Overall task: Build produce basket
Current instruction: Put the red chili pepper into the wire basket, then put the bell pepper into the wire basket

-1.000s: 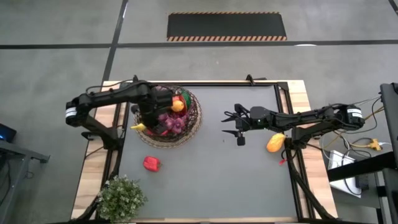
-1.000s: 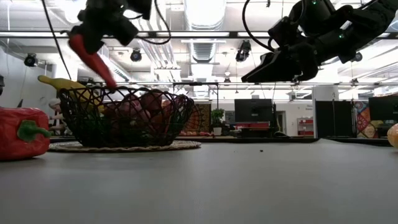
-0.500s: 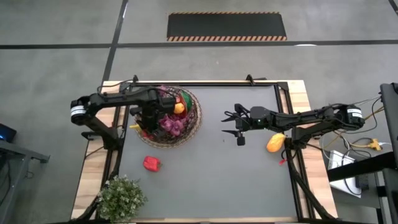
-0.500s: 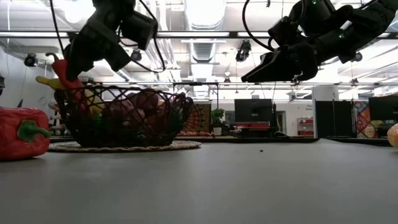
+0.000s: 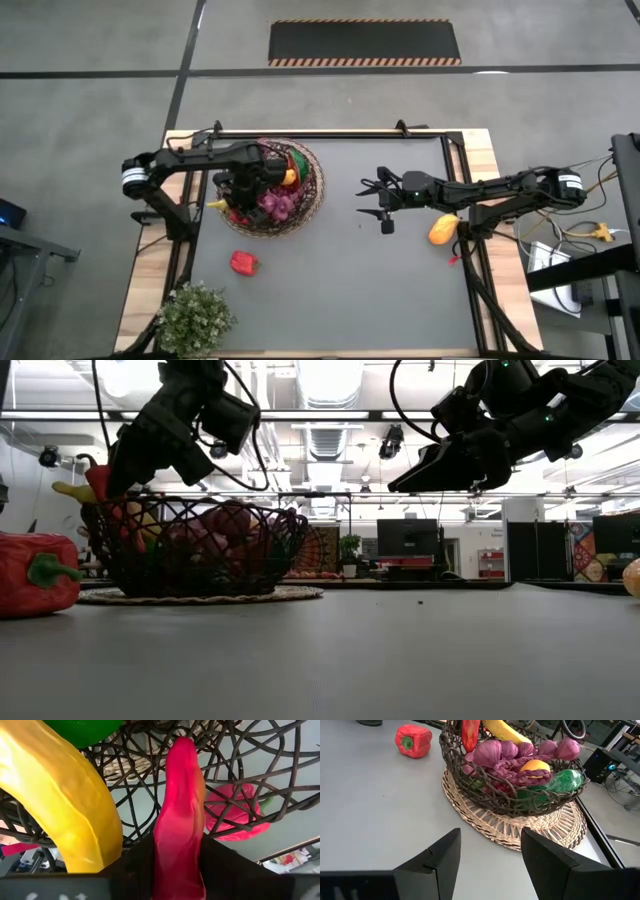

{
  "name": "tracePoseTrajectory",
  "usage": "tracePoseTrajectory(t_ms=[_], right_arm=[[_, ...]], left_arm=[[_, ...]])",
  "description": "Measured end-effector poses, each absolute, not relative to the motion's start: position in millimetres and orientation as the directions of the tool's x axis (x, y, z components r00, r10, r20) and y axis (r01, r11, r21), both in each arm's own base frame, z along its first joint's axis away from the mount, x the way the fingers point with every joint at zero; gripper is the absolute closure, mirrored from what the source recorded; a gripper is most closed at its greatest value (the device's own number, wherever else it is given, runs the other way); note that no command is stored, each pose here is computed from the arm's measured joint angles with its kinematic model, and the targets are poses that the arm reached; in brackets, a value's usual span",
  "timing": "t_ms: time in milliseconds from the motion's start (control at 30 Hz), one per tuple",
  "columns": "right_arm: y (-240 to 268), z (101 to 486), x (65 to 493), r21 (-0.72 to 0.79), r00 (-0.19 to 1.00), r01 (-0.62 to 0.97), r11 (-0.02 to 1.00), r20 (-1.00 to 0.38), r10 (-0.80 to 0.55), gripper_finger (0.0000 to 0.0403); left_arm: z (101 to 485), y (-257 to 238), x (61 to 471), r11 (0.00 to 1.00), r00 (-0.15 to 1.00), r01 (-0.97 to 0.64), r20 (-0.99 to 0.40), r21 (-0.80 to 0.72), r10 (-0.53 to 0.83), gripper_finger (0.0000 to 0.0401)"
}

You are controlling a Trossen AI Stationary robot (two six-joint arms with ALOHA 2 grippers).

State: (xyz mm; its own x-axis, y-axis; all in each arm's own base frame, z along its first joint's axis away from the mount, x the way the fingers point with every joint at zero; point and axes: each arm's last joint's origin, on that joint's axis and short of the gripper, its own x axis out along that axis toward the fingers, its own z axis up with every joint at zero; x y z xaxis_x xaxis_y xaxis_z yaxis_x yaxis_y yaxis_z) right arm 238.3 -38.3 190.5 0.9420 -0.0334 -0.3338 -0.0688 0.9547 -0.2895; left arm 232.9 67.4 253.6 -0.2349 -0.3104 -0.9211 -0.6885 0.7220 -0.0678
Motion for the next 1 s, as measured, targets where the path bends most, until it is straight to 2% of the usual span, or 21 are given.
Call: tracePoseTrajectory(t_ms=[167, 433, 600, 1000], right_arm=[[-38.3, 190.5, 238.3, -0.290, 0.942, -0.069, 0.955, -0.334, -0.033, 0.0211], [-38.3, 190.5, 238.3, -0.290, 0.942, -0.069, 0.955, -0.334, -0.033, 0.0211], [-38.3, 190.5, 238.3, -0.290, 0.942, -0.069, 0.955, -0.334, -0.034, 0.0211], [-38.3, 190.5, 238.3, -0.290, 0.942, -0.069, 0.955, -0.334, -0.033, 0.0211]], left_arm=[[254.5, 67.2, 232.3, 0.725, -0.231, -0.685, -0.922, -0.071, -0.309, 0.0282], [254.1, 67.8, 232.2, 0.742, -0.241, -0.668, -0.926, -0.057, -0.289, 0.0219], [257.9, 68.4, 233.7, 0.746, -0.227, -0.663, -0.932, -0.063, -0.281, 0.0194], [290.5, 60.5, 244.9, 0.740, -0.107, -0.663, -0.965, -0.109, -0.238, 0.0189]])
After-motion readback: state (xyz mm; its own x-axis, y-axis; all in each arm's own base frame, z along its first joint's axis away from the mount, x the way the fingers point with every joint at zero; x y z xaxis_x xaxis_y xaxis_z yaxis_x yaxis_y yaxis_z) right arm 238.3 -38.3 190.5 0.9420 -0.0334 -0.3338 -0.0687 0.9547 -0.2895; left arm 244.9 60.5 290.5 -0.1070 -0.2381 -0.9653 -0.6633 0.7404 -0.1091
